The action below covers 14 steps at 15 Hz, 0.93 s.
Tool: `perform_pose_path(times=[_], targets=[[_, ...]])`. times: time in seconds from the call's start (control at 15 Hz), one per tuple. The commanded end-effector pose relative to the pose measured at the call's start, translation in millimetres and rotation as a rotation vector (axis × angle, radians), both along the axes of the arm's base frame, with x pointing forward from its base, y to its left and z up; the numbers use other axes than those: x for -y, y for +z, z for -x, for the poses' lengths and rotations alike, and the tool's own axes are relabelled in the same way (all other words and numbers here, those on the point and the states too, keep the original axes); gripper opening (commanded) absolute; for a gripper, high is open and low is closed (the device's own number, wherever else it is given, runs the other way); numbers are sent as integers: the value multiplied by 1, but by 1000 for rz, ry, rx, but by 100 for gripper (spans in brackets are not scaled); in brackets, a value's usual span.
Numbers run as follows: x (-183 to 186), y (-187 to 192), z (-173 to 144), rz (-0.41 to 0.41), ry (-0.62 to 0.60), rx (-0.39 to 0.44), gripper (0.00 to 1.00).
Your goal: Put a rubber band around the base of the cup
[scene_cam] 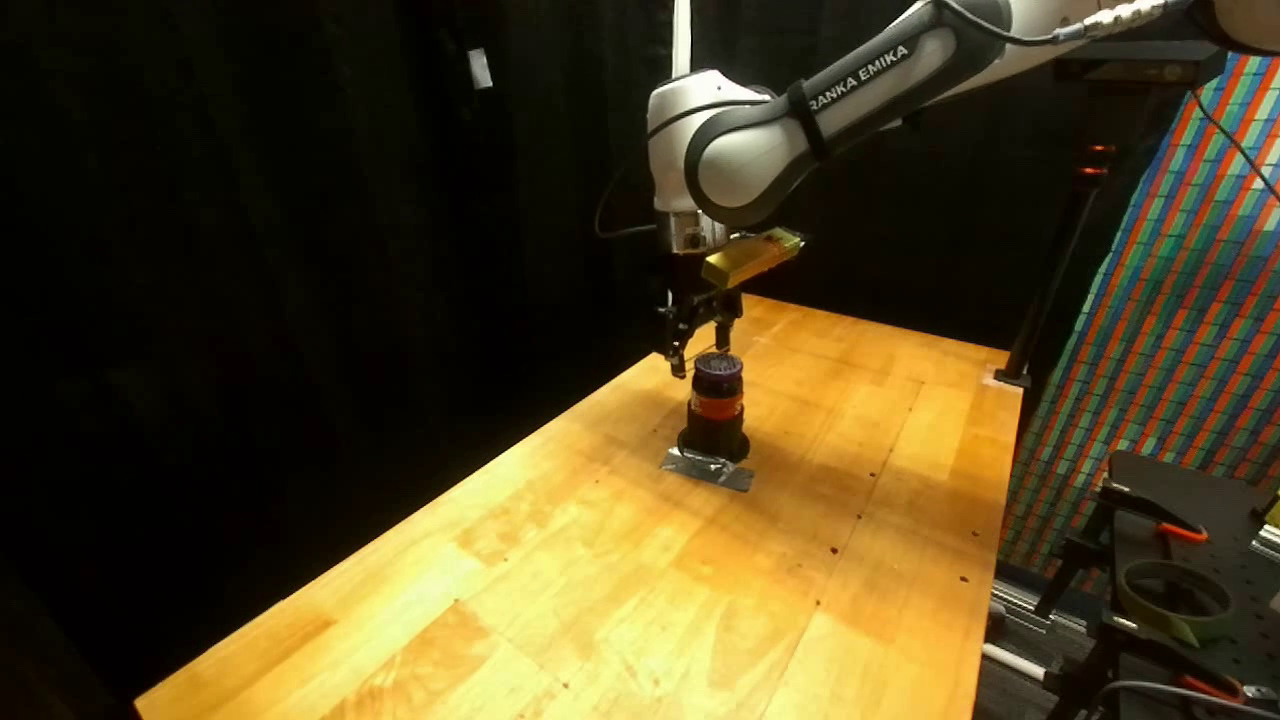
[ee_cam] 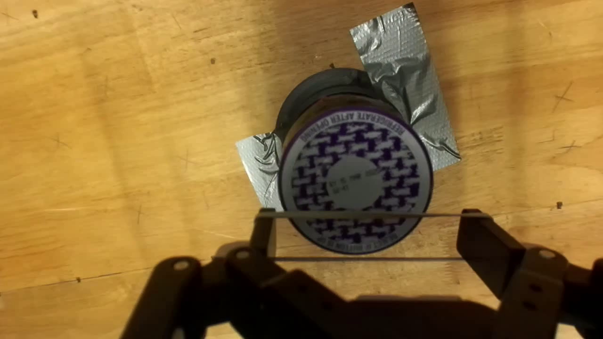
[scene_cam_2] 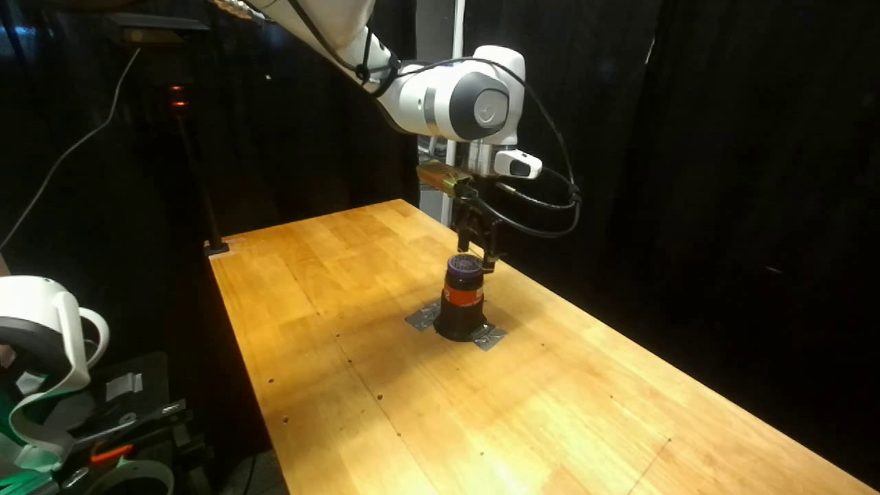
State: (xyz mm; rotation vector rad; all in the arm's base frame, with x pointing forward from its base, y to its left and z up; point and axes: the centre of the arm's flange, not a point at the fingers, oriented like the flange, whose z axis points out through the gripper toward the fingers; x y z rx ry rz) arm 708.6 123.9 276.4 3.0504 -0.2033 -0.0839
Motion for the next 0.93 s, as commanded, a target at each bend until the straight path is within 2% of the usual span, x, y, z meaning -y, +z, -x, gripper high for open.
perform_pose_path(times=[0.0, 0.4, 0.87], targets=[[10, -7, -17, -15, 4, -36, 100], [17, -2, 4, -48, 52, -120, 100], [18, 10, 35, -66, 85, -107, 100]])
